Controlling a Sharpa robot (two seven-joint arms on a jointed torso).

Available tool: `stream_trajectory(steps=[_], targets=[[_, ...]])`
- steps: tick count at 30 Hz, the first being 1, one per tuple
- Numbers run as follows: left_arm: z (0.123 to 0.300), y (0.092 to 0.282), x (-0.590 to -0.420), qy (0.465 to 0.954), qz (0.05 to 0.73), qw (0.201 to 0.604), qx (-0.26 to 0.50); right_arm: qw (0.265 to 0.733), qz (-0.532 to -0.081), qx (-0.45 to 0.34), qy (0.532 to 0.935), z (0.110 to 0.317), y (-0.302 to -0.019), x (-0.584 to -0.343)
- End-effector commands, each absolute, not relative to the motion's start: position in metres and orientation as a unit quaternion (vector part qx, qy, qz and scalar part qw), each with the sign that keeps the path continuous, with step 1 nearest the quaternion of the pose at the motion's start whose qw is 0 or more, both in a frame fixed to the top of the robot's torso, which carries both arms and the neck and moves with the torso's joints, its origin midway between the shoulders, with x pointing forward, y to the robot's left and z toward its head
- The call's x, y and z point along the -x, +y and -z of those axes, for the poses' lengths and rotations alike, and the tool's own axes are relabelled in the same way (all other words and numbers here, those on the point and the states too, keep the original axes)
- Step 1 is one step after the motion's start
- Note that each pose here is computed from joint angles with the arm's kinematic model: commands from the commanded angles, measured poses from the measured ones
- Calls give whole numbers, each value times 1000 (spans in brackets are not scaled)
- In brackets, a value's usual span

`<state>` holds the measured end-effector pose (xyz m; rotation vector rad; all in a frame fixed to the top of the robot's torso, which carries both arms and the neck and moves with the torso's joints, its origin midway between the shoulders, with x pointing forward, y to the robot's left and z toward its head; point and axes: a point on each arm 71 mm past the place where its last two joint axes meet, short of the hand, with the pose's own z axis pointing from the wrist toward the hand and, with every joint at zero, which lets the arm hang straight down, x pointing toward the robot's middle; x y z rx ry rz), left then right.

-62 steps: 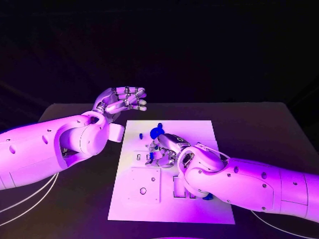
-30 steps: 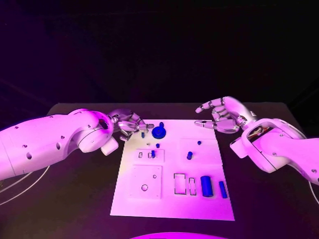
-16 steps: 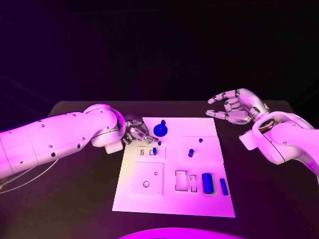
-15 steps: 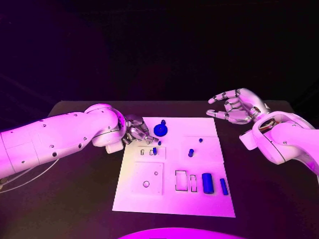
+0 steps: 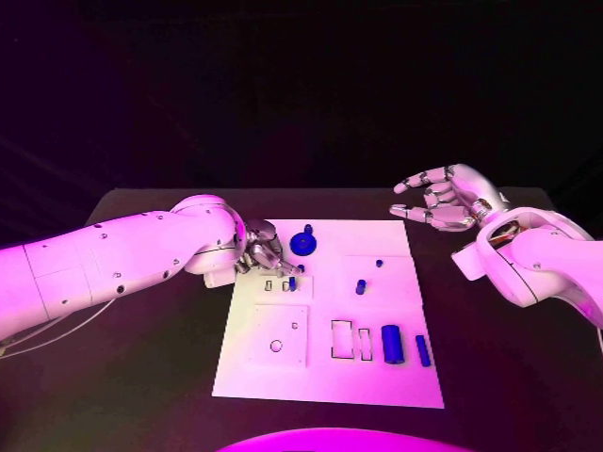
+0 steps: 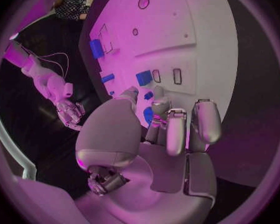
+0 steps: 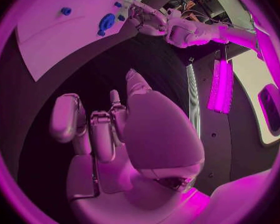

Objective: Assemble the parts on the task board

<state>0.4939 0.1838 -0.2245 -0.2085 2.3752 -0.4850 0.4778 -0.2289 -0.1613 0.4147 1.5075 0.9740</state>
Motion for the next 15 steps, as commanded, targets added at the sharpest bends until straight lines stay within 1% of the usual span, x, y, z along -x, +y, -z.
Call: stream_trajectory(steps=[1,15], targets=[[226,181,-492,925,178,330,62,600,-423,-176,656,162,-227,-478],[229,174,-490,929,180,318,53,596,-419,-175,662,164,-226,-480]])
